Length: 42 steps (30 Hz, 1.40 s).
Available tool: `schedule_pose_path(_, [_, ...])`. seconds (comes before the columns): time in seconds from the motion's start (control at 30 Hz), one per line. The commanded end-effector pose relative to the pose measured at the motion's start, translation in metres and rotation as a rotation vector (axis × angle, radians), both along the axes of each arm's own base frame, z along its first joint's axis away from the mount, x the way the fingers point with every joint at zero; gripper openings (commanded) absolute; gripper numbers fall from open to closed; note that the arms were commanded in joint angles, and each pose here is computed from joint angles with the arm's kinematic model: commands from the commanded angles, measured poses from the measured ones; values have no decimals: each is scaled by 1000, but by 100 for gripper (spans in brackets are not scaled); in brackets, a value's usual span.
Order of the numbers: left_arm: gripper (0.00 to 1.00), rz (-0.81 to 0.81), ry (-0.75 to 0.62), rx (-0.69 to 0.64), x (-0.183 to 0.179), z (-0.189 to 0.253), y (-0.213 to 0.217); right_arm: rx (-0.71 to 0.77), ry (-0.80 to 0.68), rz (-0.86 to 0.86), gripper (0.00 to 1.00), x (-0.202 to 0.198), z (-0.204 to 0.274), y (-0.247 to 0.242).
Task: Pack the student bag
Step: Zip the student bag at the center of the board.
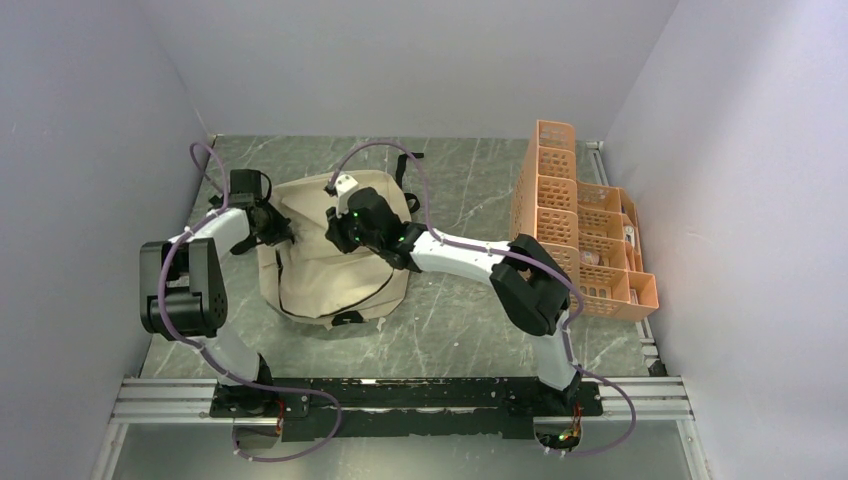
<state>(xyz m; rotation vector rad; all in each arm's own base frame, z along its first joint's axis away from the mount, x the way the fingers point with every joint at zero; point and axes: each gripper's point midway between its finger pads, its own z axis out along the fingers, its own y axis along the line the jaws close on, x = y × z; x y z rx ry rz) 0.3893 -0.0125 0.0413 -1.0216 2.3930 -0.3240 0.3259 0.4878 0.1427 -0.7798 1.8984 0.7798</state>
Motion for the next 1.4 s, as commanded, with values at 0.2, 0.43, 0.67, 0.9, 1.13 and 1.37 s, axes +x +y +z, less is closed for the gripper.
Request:
schedule_pose_path(0.2, [5, -103, -287, 100, 23, 93, -2, 81, -71, -57, 15, 4, 36, -16])
schedule_pose_path(0.43, [5, -246, -415, 108, 24, 131, -37, 83, -81, -104, 15, 7, 34, -26])
schedule_pose_path(0.67, [5, -419, -470, 68, 23, 143, -105, 104, -84, -175, 15, 10, 35, -44])
schedule_pose_path(0.9, [5, -504, -486, 27, 23, 146, -156, 128, -81, -231, 15, 9, 34, -66])
schedule_pose_path(1.13, [5, -475, -465, 72, 22, 151, -148, 302, -45, -194, 36, 10, 47, -64])
schedule_pose_path(1.37, [5, -342, -464, 218, 11, 171, -107, 474, 35, -125, 40, 16, 62, -27])
